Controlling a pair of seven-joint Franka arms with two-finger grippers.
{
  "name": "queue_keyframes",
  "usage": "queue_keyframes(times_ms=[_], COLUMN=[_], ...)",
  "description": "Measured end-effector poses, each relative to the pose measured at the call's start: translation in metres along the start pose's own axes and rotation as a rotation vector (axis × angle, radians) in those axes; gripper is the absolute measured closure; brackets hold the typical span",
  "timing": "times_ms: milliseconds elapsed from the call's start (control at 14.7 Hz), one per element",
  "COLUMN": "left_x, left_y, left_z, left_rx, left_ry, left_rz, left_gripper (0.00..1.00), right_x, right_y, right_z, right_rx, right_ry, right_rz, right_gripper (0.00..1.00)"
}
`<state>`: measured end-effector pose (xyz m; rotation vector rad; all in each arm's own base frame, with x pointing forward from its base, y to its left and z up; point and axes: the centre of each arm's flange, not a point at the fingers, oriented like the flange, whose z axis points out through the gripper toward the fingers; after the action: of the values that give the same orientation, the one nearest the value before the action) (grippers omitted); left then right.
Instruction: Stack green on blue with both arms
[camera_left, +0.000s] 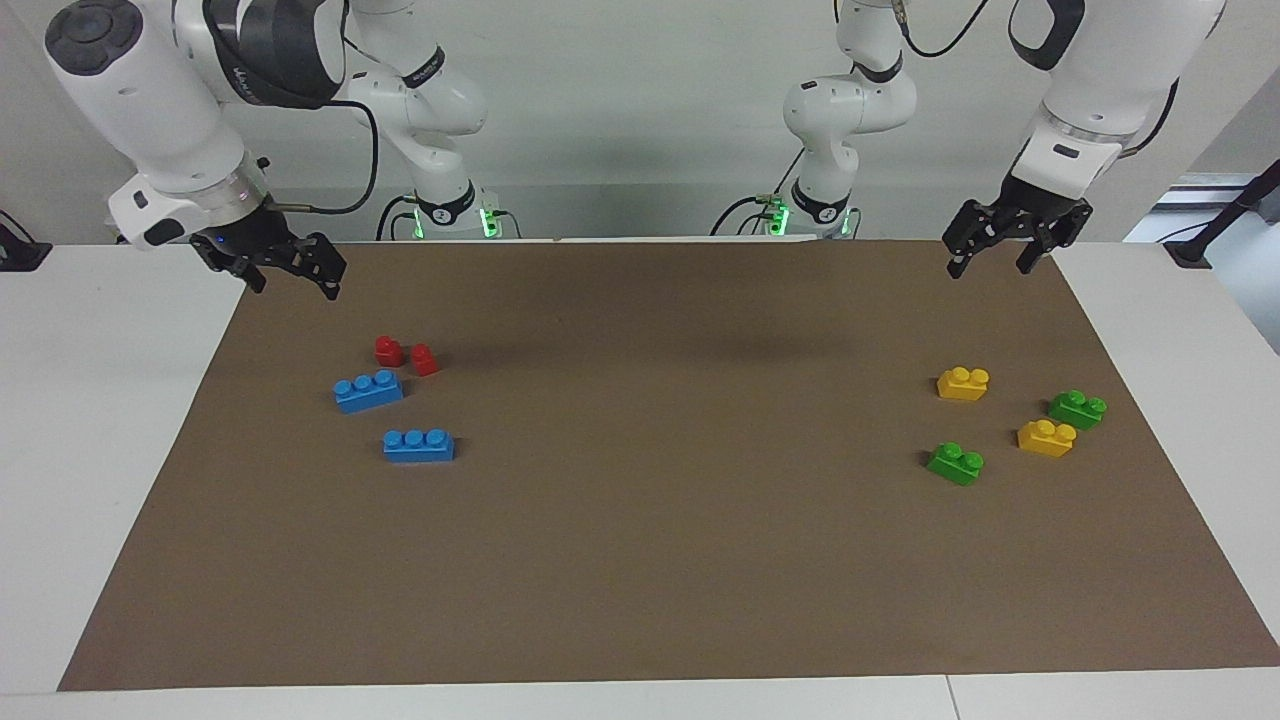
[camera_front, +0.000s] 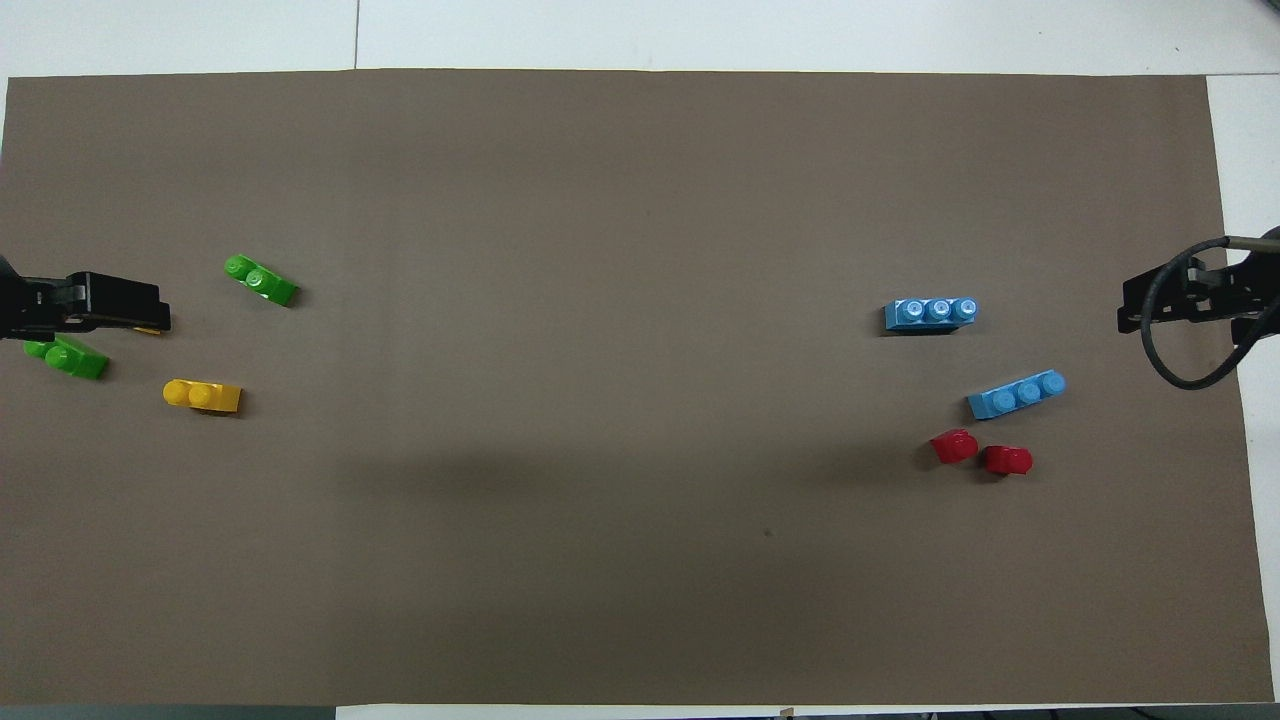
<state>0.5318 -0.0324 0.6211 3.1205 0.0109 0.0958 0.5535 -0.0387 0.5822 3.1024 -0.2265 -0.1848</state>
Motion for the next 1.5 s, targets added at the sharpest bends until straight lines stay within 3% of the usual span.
queue_keyframes(times_ms=[545, 749, 885, 1089, 1293, 1497], left_x=[0.0, -0.001, -0.002, -0.004, -0.004, 0.006], left_y=[-0.001, -0.005, -0.007, -0.011, -0.018, -0.035], left_z=[0.0, 0.0, 0.001, 0.005, 0.011, 0.031], left_rx=[0.0, 0.0, 0.001, 0.002, 0.004, 0.004], left_ry=[-0.001, -0.007, -0.013, -0.022, -0.028, -0.023], left_rz=[-0.002, -0.009, -0.013, -0.041, -0.178, -0.36], left_gripper=[0.0, 0.0, 0.0, 0.0, 0.0, 0.0], right_x=[0.0, 0.009, 0.016, 0.024, 0.036, 0.058], right_y=[0.011, 0.016, 0.015, 0.007, -0.005, -0.001], right_z=[0.0, 0.004, 0.02, 0.049, 0.081, 0.116], right_rx=[0.002, 0.009, 0.024, 0.089, 0.194, 0.295], right_ry=[0.0, 0.062, 0.086, 0.072, -0.033, -0.132], right_rz=[0.011, 0.078, 0.255, 0.587, 0.955, 1.162], right_gripper=[0.0, 0.0, 0.0, 0.0, 0.0, 0.0])
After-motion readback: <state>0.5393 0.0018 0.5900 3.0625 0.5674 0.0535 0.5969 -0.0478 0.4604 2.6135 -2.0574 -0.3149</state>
